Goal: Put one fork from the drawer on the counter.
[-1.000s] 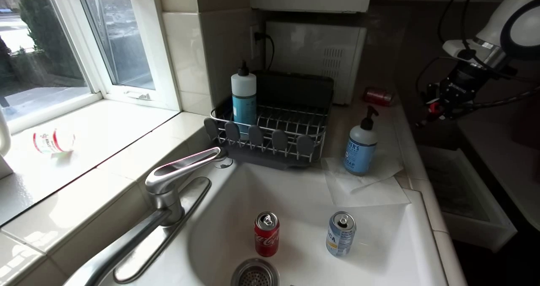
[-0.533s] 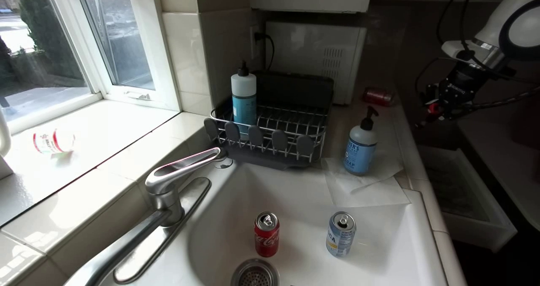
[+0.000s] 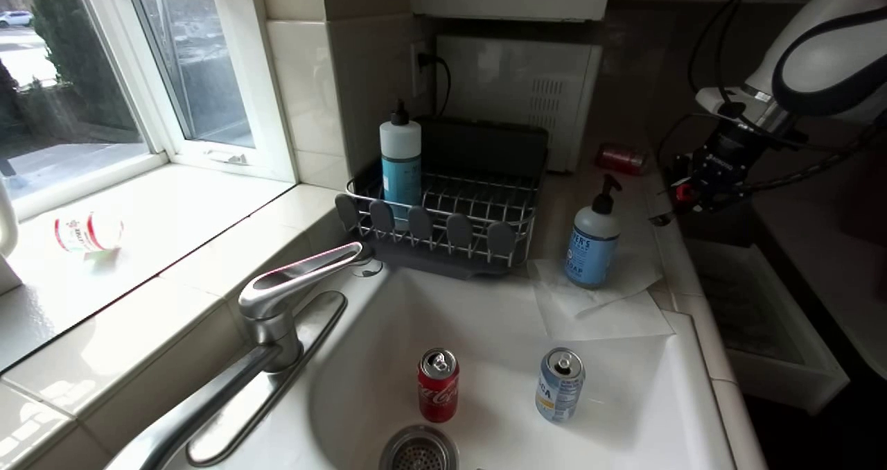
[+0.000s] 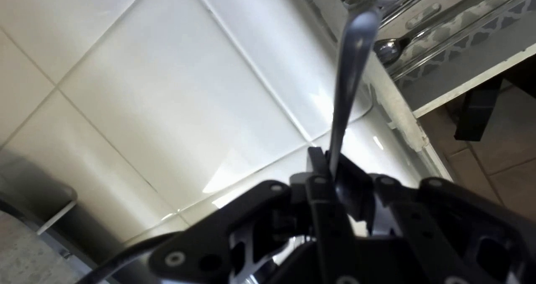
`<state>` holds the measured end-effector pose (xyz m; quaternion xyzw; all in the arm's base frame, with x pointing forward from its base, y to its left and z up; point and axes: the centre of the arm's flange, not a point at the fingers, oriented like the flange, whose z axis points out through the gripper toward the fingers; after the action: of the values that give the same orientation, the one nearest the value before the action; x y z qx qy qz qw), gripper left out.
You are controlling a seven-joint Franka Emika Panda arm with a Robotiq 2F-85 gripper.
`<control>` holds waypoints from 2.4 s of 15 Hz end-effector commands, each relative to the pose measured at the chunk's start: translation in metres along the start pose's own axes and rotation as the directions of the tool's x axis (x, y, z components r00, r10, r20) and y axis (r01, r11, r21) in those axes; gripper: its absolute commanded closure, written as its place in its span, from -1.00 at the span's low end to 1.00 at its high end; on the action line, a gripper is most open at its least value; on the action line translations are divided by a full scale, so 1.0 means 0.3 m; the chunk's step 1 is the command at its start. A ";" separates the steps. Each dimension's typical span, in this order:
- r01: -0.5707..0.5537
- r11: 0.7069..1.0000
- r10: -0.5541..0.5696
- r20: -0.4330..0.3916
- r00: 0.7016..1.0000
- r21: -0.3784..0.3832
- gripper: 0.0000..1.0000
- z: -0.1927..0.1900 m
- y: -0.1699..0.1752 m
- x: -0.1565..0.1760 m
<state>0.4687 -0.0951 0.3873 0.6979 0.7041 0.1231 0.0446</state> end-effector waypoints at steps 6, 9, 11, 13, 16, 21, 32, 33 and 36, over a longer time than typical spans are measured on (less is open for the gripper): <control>0.064 0.996 -0.069 -0.101 0.993 -0.058 0.96 0.167 0.134 -0.017; 0.089 0.994 -0.095 -0.100 0.990 -0.057 0.96 0.221 0.164 -0.013; 0.104 0.993 -0.109 -0.097 0.989 -0.048 0.96 0.250 0.182 -0.013; 0.120 0.992 -0.123 -0.095 0.988 -0.040 0.96 0.277 0.195 -0.007; 0.136 0.990 -0.139 -0.095 0.986 -0.038 0.96 0.288 0.211 0.002; 0.148 0.989 -0.150 -0.083 0.985 -0.024 0.06 0.258 0.221 0.012; -0.189 0.982 0.186 0.098 0.978 0.020 -1.00 -0.198 0.148 0.034; -0.232 0.973 0.232 0.129 0.964 -0.013 -1.00 -0.265 0.128 0.020; -0.366 0.928 0.373 0.203 0.905 -0.074 -1.00 -0.464 0.040 -0.037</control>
<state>0.4955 -0.1099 0.4811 0.7885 0.6035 0.0834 0.0844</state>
